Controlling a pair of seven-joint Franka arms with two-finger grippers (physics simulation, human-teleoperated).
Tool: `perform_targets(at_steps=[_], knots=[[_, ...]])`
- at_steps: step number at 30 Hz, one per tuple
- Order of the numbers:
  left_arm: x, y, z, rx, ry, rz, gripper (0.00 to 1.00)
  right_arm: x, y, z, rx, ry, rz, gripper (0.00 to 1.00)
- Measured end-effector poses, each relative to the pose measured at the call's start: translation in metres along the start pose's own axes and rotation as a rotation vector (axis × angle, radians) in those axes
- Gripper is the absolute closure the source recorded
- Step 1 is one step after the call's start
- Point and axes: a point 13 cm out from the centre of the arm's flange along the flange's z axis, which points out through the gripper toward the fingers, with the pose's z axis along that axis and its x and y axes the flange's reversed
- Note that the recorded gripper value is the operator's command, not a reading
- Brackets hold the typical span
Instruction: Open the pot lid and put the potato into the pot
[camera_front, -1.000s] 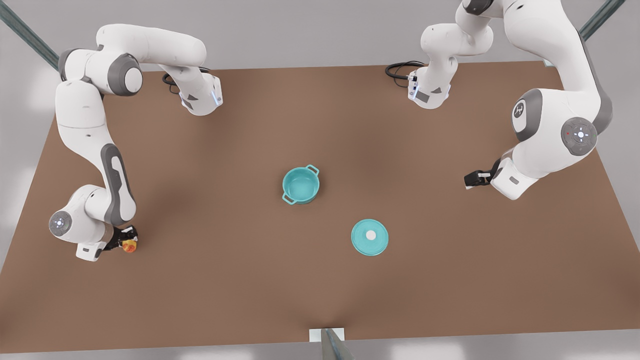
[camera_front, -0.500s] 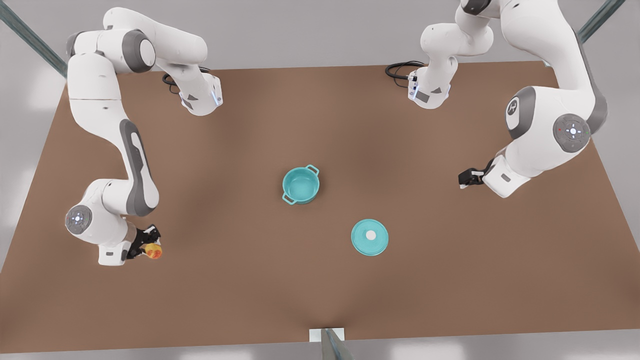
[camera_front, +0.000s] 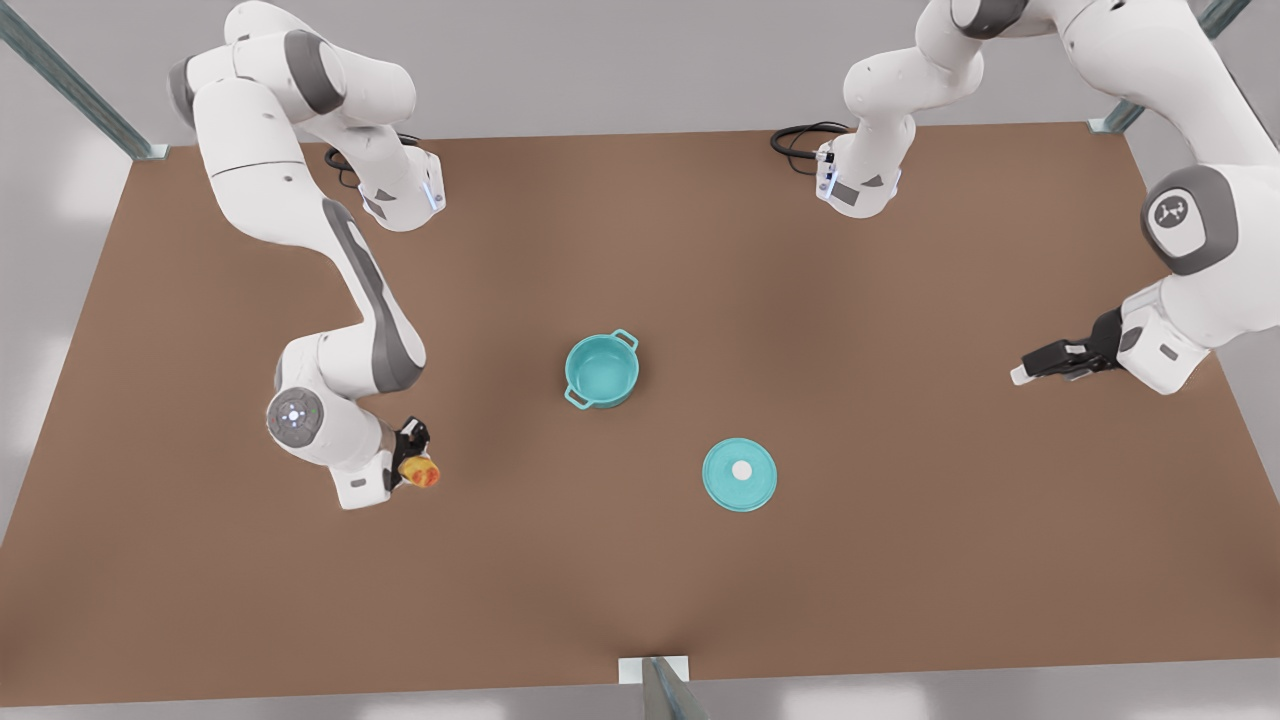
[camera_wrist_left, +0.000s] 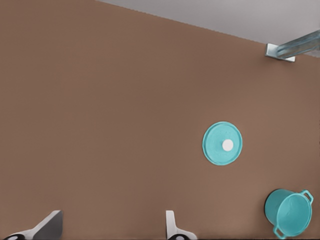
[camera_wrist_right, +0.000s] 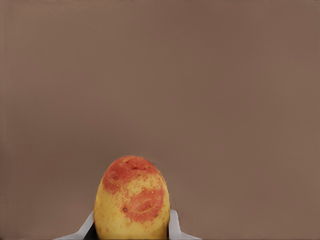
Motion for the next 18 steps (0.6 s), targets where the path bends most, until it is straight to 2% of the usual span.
perform_targets(at_steps=[6, 9, 12, 18], knots=[[-0.003, -0.021, 0.024, -0.061, 0.018, 0.1, 0.0, 0.007, 0.06, -0.007, -0.025, 0.048, -0.02, 0.5], [0.026, -0.05, 0.001, -0.104, -0.007, 0.177, 0.0, -0.014, 0.101, 0.0, -0.035, 0.069, -0.056, 0.5], [0.03, -0.087, -0.024, -0.117, -0.059, 0.257, 0.0, -0.039, 0.145, 0.005, -0.04, 0.084, -0.095, 0.5], [0.024, -0.067, -0.019, -0.131, -0.044, 0.249, 0.0, -0.084, 0.236, 0.01, -0.078, 0.077, -0.132, 0.5]])
